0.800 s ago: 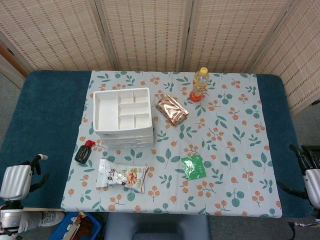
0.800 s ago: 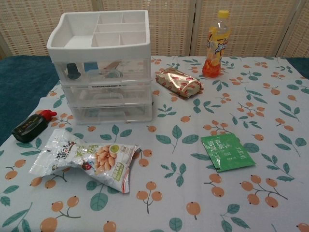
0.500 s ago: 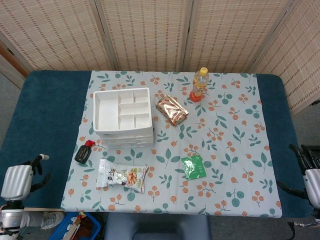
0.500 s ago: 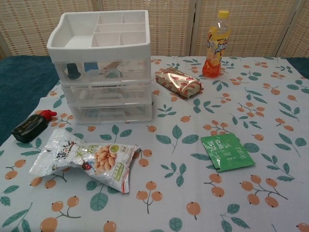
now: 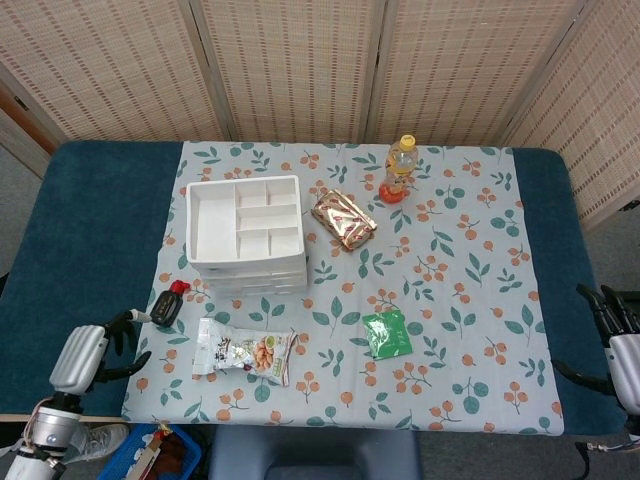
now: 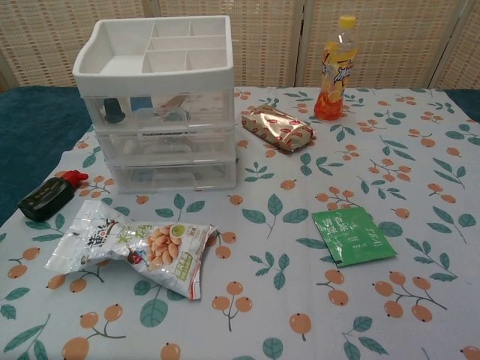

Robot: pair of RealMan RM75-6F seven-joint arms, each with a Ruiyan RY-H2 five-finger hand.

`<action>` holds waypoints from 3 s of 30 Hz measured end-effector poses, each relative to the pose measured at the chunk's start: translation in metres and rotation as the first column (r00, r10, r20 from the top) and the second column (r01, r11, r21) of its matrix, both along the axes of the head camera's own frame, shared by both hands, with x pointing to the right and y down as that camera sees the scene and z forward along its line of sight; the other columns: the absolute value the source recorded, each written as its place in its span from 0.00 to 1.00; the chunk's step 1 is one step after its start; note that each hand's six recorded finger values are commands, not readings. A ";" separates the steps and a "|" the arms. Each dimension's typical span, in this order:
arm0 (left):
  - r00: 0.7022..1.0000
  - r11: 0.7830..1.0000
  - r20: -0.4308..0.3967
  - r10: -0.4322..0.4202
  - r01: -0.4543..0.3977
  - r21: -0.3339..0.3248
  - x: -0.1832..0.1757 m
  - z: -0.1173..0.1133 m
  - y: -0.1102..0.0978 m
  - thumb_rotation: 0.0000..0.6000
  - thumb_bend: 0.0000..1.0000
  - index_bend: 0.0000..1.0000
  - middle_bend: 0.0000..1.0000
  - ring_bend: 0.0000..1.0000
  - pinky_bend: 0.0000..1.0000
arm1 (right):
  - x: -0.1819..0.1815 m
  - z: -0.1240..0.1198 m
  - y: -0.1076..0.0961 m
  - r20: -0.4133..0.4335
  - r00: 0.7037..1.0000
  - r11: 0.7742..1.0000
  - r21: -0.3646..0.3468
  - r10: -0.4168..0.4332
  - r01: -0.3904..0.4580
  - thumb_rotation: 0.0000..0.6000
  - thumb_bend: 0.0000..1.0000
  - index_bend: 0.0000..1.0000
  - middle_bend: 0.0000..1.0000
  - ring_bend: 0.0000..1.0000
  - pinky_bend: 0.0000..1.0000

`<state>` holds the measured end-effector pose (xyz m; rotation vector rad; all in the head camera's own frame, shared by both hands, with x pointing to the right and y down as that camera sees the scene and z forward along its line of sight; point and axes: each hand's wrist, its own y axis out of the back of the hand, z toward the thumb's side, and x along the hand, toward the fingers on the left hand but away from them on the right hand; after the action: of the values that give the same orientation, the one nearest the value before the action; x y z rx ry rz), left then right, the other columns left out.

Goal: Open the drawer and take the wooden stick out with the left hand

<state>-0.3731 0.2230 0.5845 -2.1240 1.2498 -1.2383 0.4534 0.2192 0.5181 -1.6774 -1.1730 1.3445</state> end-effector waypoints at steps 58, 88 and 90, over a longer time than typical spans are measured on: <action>0.573 0.834 -0.658 -0.489 0.086 -0.545 0.179 0.103 -0.032 1.00 0.26 0.03 0.87 1.00 1.00 | 0.008 0.002 0.002 -0.021 0.999 0.999 -0.019 0.029 -0.029 1.00 0.12 0.00 0.13 0.08 0.13; 0.442 0.788 -0.676 -0.590 0.134 -0.600 0.174 0.114 -0.049 1.00 0.26 0.15 0.87 1.00 1.00 | 0.011 0.001 0.004 -0.029 0.999 0.999 -0.024 0.041 -0.041 1.00 0.12 0.00 0.13 0.08 0.13; 0.440 0.787 -0.675 -0.592 0.135 -0.601 0.175 0.114 -0.050 1.00 0.26 0.16 0.87 1.00 1.00 | 0.011 0.001 0.004 -0.029 0.999 0.999 -0.025 0.042 -0.042 1.00 0.12 0.00 0.13 0.08 0.13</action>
<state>-0.1983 0.1734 0.6984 -3.1427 2.1037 -0.5885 0.4648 0.2232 0.5194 -1.6540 -1.1855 1.4101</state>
